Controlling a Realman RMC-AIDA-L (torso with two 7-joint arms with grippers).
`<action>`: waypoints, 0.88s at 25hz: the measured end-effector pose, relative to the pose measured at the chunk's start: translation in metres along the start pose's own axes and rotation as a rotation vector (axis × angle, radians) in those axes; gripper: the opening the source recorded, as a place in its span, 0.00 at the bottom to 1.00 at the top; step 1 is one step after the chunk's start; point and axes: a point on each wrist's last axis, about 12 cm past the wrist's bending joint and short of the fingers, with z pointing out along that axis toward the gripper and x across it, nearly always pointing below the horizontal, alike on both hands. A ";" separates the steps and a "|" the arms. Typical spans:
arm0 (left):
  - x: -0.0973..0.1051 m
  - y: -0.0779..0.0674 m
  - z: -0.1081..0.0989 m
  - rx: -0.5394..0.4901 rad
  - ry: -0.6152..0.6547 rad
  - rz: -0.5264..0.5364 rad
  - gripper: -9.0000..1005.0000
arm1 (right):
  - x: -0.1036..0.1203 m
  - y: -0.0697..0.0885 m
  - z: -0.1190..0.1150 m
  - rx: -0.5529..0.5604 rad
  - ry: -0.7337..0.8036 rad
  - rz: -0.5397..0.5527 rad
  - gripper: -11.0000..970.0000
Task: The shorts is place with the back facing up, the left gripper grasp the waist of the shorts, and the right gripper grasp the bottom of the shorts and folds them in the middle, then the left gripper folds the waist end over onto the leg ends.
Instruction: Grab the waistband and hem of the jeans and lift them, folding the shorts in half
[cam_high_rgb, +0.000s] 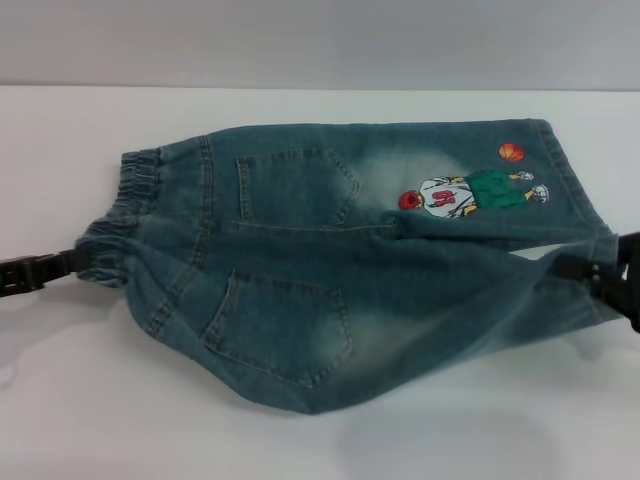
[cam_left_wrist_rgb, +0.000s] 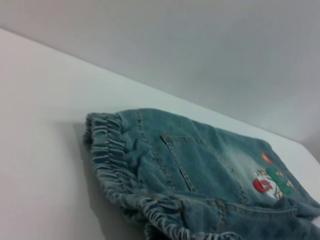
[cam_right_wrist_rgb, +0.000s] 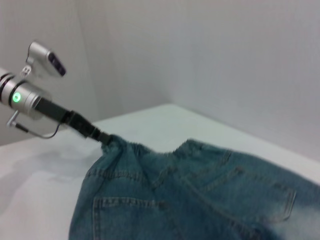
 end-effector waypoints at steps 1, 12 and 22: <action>0.000 0.000 -0.001 -0.001 -0.003 0.000 0.05 | 0.001 0.001 0.000 0.006 -0.017 -0.010 0.01; 0.010 0.004 -0.015 -0.012 -0.055 0.001 0.05 | 0.013 0.005 0.005 0.021 -0.045 -0.009 0.01; 0.017 0.004 -0.018 -0.006 -0.050 -0.004 0.05 | 0.024 0.014 0.004 0.010 -0.025 0.004 0.01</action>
